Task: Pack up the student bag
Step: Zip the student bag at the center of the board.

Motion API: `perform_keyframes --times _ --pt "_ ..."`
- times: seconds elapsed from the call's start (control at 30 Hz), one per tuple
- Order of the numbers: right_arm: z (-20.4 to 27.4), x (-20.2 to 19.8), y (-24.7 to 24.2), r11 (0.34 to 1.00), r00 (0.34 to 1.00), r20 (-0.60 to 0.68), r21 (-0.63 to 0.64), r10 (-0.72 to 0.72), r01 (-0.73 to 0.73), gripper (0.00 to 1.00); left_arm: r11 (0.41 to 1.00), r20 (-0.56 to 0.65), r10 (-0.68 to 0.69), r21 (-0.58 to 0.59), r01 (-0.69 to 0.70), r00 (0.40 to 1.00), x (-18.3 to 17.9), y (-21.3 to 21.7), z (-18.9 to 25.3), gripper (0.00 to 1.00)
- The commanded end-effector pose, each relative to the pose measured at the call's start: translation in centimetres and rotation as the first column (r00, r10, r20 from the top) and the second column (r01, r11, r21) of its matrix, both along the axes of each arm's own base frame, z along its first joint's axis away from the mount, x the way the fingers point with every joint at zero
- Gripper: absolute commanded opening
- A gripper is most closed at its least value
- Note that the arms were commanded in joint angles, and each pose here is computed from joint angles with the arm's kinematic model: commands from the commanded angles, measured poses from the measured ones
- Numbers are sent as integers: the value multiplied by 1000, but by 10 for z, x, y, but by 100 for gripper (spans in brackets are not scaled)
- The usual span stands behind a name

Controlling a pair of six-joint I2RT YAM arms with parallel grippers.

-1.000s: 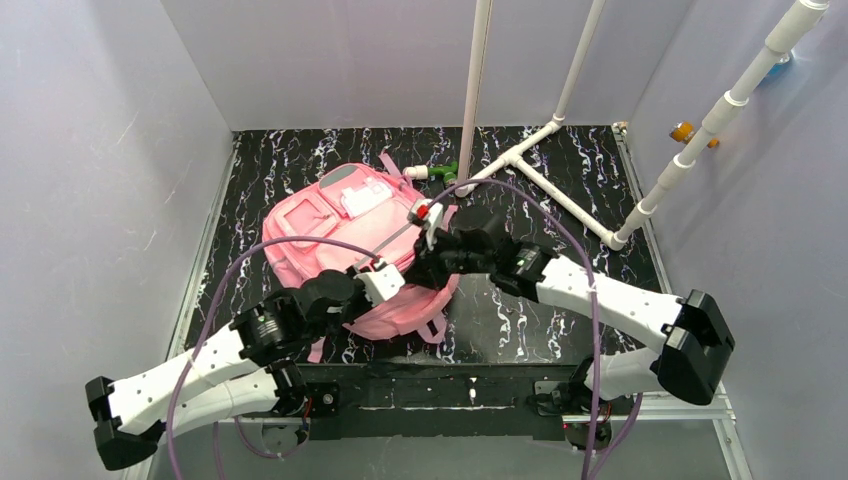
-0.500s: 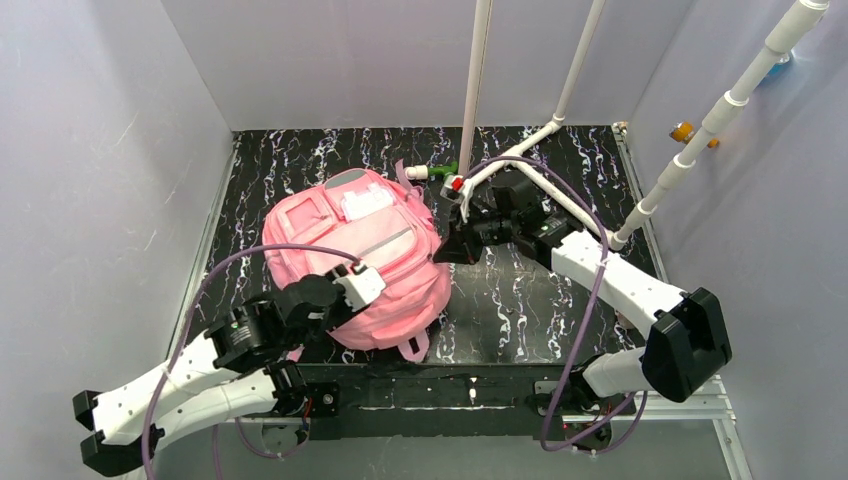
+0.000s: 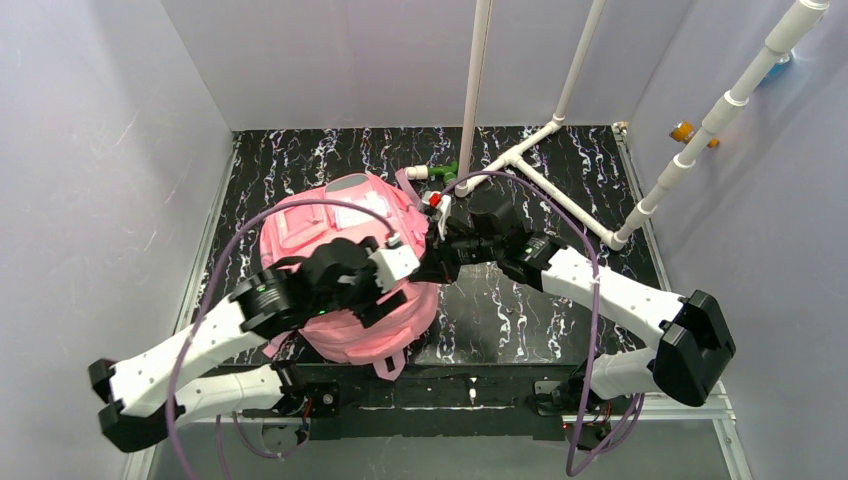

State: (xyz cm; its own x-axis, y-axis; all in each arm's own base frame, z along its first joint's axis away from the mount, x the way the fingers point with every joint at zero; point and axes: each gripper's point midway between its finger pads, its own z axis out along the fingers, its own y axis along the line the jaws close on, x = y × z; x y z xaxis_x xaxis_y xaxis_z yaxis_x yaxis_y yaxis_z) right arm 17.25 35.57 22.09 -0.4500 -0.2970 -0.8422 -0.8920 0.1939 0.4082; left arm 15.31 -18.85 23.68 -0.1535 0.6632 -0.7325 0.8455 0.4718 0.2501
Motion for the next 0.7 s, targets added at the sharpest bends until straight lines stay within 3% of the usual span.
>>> perform_keyframes --times 0.0,0.17,0.27,0.33,0.47,0.67 --pt "61 3 20 977 997 73 212 -28 12 1 999 -4 6 -41 -6 1000 12 -35 -2 70" --pt "64 0 25 972 998 47 233 -38 26 1 992 122 120 18 -123 985 39 -22 -23 69" --pt "69 -4 28 970 999 46 244 -27 15 1 983 155 154 78 -167 976 45 -10 -36 59" --pt "73 -7 31 967 998 53 256 -19 4 1 973 167 185 104 -204 968 47 -1 -42 46" --pt "73 -3 29 973 996 83 231 -38 18 1 944 232 276 119 -308 933 52 25 -43 0" --pt "41 16 7 990 991 103 123 -87 74 1 936 255 290 124 -329 922 43 51 -44 0"
